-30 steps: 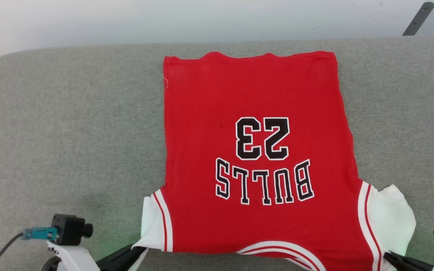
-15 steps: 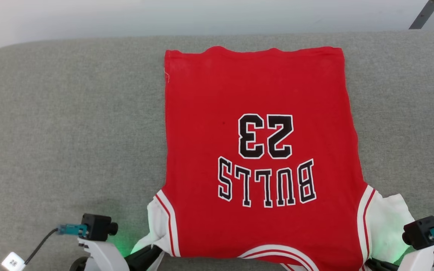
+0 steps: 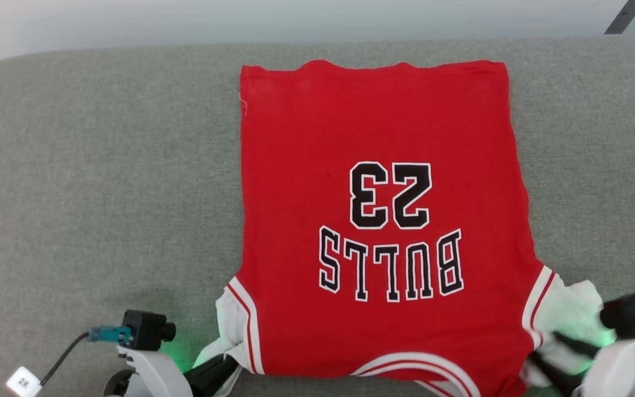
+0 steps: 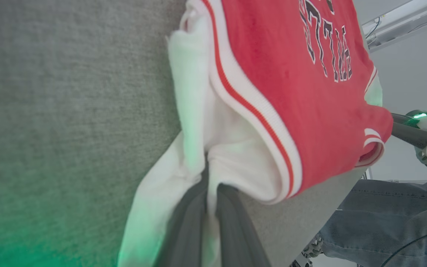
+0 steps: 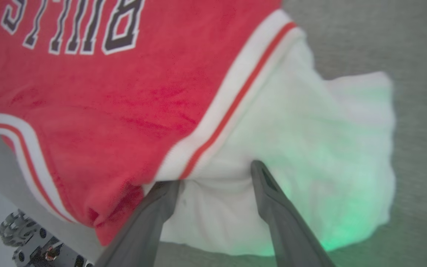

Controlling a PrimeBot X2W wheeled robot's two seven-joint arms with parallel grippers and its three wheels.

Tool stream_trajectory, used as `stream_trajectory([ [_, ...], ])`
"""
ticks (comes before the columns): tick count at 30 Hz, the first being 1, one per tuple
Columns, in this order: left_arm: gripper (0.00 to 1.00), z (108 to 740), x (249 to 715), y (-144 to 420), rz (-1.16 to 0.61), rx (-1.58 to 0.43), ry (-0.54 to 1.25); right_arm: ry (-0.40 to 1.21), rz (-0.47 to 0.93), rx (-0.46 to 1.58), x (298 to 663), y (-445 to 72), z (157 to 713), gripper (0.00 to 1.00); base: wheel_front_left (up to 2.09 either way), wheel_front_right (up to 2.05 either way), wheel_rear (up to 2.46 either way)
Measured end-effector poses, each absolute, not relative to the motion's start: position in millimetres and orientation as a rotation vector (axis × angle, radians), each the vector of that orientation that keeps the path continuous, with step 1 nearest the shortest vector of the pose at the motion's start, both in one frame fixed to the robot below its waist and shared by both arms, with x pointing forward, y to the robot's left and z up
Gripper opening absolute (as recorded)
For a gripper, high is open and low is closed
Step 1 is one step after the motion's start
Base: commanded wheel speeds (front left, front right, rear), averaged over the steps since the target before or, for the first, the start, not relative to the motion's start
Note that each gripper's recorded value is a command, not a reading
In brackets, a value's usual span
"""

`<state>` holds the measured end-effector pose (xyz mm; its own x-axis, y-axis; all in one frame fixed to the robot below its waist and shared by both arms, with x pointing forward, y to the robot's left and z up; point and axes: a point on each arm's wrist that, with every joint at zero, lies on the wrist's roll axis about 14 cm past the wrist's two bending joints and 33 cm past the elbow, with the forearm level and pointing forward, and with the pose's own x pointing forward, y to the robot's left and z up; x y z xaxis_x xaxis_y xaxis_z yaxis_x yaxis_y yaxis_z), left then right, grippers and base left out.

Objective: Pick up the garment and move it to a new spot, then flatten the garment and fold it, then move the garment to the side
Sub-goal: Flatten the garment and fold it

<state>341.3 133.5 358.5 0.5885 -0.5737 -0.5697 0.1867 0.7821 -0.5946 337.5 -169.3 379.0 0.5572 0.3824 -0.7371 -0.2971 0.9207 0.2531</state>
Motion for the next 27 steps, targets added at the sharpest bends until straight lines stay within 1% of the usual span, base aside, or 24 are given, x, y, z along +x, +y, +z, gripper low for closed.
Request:
stream_trajectory([
  [3,0.00,360,341,133,-0.470,-0.514,0.820,0.852,0.366,0.107,351,-183,398,1.00,0.00,0.00,0.00],
  [6,0.00,361,339,132,-0.482,-0.508,0.817,0.815,0.372,0.127,363,-187,425,1.00,0.00,0.00,0.00],
  [10,0.00,364,340,129,-0.500,-0.496,0.804,0.732,0.362,0.128,395,-199,465,1.00,0.00,0.00,0.00],
  [15,0.00,367,346,121,-0.526,-0.490,0.781,0.643,0.354,0.046,455,-206,501,1.00,0.00,0.00,0.00],
  [18,0.00,368,352,116,-0.540,-0.491,0.765,0.593,0.335,-0.006,501,-203,515,1.00,0.00,0.00,0.00],
  [20,0.00,369,357,112,-0.547,-0.495,0.755,0.607,0.321,-0.040,529,-199,512,1.00,0.00,0.00,0.00],
  [23,0.00,364,362,111,-0.551,-0.483,0.750,0.712,0.320,-0.064,560,-187,491,1.00,0.00,0.00,0.00],
  [27,0.00,357,367,108,-0.560,-0.480,0.755,0.833,0.266,-0.124,600,-188,470,1.00,0.00,0.00,0.00],
])
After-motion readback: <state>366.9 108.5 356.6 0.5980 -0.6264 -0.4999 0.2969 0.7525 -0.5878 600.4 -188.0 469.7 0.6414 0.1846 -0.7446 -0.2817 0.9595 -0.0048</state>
